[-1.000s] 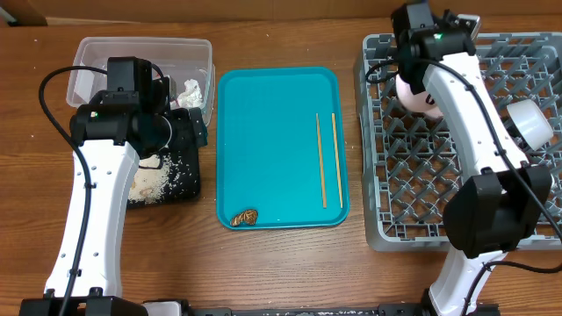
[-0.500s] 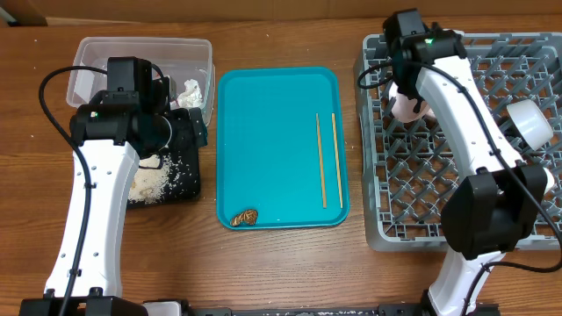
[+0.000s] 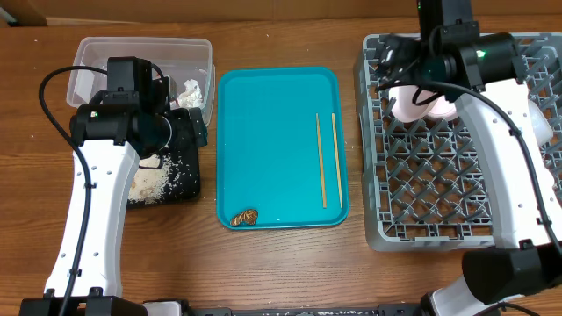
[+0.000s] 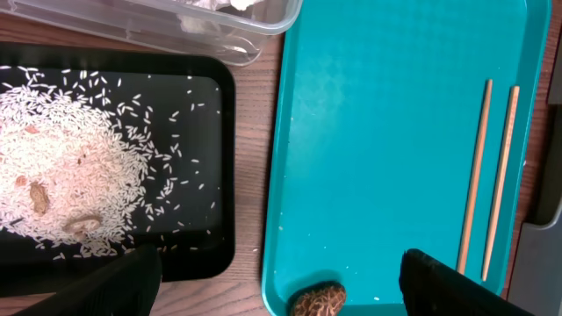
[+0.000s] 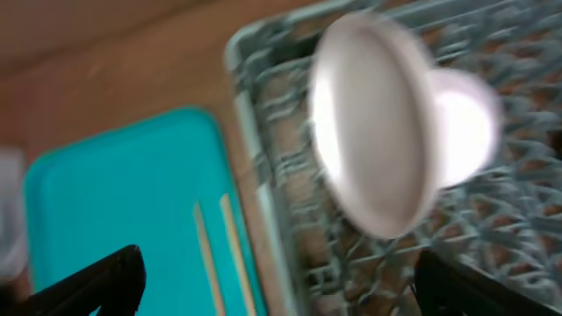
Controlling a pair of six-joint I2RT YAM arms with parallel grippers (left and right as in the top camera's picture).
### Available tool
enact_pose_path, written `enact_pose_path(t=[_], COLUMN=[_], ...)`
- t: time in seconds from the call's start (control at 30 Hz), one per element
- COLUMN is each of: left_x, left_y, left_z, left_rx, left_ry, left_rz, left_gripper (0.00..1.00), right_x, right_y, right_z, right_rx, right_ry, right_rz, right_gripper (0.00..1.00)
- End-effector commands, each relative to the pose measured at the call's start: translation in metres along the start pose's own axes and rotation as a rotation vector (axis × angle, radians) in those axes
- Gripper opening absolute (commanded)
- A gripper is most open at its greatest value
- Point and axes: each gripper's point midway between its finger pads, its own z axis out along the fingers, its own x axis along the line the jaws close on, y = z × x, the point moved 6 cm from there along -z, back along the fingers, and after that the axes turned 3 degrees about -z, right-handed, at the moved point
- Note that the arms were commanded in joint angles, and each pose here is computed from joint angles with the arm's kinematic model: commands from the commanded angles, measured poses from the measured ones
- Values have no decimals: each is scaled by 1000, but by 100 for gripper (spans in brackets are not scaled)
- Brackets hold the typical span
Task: Sort waste into correct bins and load items into the dishwasher
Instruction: 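Move the right gripper back to the chopsticks on the teal tray, then lower the right gripper and grasp the wooden chopsticks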
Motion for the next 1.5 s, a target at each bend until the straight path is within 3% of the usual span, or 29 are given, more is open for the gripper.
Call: enact_pose_path(t=[0.0,0.27,0.57,0.77,1.47], left_x=[-4,-4,-4,-4,-4], left_y=[4,4,4,4,3], left_z=[-4,-4,-4,-4,-4], left_rx=[-14,-14,-13,-13,-10], left_ry=[-17,-17,-17,-17,-16], left_rz=[-9,-9,-9,-9,-10], left_gripper=[88,88,88,88,88], right_x=[23,54,79,80,94], right_y=[-32,-103,-161,-178,-222], right_z=[31,79,116,142,177], right_rx=[213,383,426,438,591], right_ry=[175,168,194,187,166], right_rz=[-65,-184,-287,-296,-265], right_gripper=[94,91,84,74,64])
